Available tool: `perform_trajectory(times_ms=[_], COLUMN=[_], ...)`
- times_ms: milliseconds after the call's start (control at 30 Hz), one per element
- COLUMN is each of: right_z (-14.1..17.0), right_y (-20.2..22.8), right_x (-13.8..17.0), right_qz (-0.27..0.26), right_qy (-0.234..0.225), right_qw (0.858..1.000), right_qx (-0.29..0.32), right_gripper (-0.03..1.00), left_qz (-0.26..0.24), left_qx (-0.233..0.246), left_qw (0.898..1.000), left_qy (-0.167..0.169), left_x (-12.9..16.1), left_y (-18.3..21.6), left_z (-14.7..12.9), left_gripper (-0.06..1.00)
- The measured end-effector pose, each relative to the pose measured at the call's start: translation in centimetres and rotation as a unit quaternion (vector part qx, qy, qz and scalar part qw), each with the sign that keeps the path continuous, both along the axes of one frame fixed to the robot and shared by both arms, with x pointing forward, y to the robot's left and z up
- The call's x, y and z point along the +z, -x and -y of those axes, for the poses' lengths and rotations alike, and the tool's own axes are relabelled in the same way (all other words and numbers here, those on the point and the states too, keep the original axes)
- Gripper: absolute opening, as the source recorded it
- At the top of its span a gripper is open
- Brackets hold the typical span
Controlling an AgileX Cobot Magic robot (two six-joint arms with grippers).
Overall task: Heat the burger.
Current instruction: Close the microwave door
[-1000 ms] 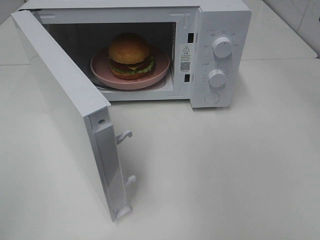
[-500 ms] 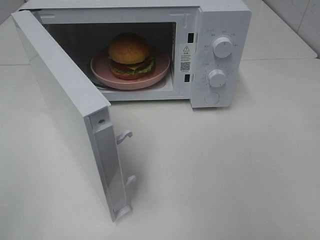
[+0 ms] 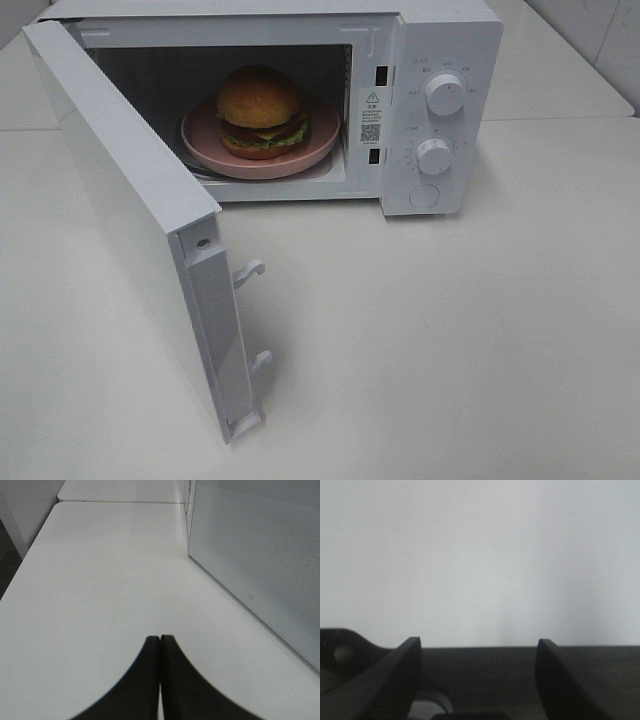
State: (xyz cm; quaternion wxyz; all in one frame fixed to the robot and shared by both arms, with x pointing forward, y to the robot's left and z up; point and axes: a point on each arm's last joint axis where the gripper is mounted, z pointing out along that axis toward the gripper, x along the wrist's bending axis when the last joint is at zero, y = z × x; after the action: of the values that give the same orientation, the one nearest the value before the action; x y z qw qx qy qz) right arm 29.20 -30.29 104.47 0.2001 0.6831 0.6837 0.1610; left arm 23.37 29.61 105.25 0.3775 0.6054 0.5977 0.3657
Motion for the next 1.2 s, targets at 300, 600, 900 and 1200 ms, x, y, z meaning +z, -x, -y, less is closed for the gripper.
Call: perform_trajectory(times_ms=[300,600,900,1200], right_z=[0.1,0.3,0.3,0.3], right_y=[2.7,6.0,6.1,6.1], right_x=[0.4,0.6,0.5,0.5], right_qz=[0.150,0.267,0.267,0.267], right_qy=[-0.007,-0.012,-0.012,-0.012], right_qw=[0.989,0.963,0.963,0.963], right_qx=[0.005,0.007,0.008,0.008], right_gripper=[0.60,0.57,0.56,0.56], left_qz=[0.000,0.000,0.000,-0.001], left_qx=[0.000,0.000,0.000,-0.011], left_qw=[1.000,1.000,1.000,1.000], left_qy=[0.000,0.000,0.000,-0.029], left_x=[0.0,0.0,0.0,0.0], left_y=[0.0,0.0,0.0,0.0], left_z=[0.0,0.0,0.0,-0.1], left_gripper=[0.00,0.00,0.00,0.00])
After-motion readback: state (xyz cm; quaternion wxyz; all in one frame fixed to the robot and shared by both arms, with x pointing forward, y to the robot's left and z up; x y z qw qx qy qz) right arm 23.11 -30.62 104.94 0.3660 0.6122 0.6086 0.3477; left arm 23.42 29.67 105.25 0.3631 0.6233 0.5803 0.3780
